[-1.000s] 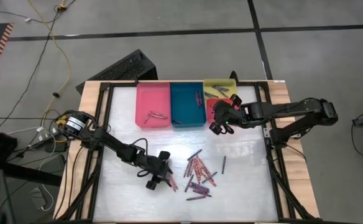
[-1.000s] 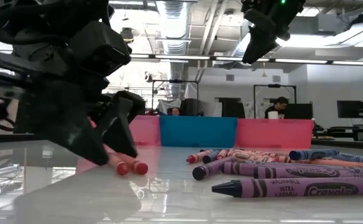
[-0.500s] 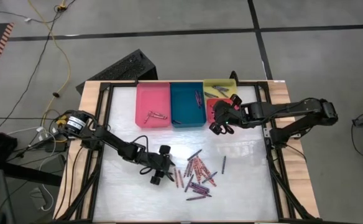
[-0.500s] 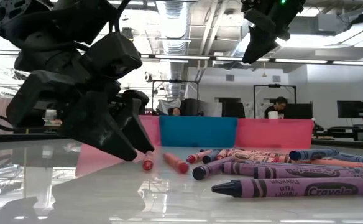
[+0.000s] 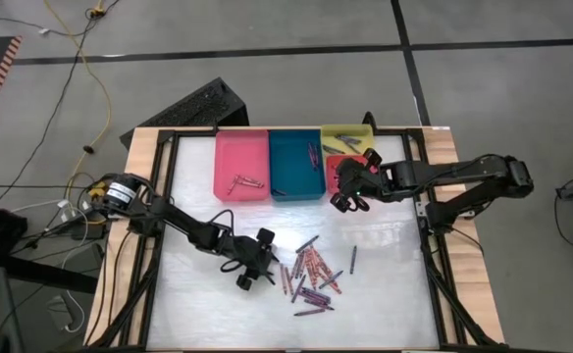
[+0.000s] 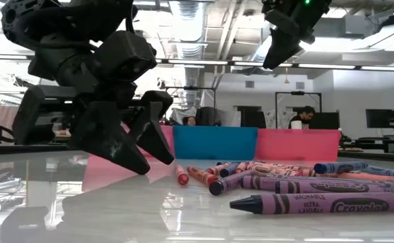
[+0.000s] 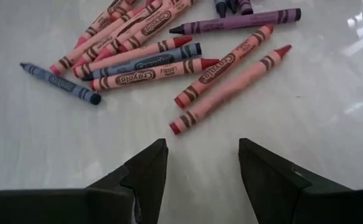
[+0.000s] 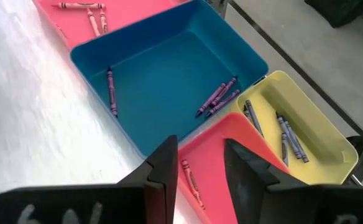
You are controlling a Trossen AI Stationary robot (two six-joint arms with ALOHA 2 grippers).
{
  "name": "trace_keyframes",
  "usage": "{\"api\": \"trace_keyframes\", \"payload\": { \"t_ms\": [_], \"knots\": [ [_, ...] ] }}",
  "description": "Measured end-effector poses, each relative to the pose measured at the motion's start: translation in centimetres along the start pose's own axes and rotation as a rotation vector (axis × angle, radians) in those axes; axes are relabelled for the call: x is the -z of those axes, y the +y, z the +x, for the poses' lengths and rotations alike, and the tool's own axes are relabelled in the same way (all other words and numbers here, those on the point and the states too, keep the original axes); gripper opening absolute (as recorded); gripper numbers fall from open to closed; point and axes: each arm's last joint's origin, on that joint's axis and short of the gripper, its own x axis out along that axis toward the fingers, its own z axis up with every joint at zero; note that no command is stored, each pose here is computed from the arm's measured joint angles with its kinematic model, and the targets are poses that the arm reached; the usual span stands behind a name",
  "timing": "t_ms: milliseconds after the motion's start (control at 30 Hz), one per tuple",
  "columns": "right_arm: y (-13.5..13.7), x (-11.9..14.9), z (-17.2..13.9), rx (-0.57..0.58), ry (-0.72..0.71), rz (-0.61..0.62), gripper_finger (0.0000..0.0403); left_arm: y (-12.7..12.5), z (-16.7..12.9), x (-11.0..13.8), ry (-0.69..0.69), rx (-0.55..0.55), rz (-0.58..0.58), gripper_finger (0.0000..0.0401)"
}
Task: Sort crayons
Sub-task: Put the red crayon into the red bin
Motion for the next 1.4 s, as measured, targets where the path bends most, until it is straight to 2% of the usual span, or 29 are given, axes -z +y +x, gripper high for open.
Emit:
{"api": "trace_keyframes", "payload": {
  "t_ms": [200, 400, 867, 1167, 1267, 1400],
  "knots": [
    [0.0, 0.0, 0.0, 0.000, 0.000, 0.000, 0.0124, 1.1, 0.2, -0.4, -0.014, -0.022, 0.028, 0.0185],
    [0.0, 0.0, 0.0, 0.000, 0.000, -0.001, 0.0124, 1.4, 0.2, -0.4, -0.045, 0.080, 0.018, 0.0185],
    [0.0, 0.0, 0.0, -0.001, 0.001, -0.002, 0.0124, 1.3, 0.2, -0.3, -0.040, 0.118, 0.053, 0.0185],
    [0.1, 0.1, 0.0, -0.006, 0.005, -0.005, 0.0124, 0.9, 2.4, 0.9, -0.006, 0.162, 0.032, 0.0183],
    [0.1, 0.1, -0.1, -0.010, 0.008, -0.010, 0.0124, 0.8, 2.6, 0.9, -0.001, 0.183, 0.020, 0.0166],
    [0.1, 0.2, -0.1, -0.020, 0.015, -0.012, 0.0124, 0.9, 2.5, 1.0, 0.009, 0.195, 0.018, 0.0114]
  ]
}}
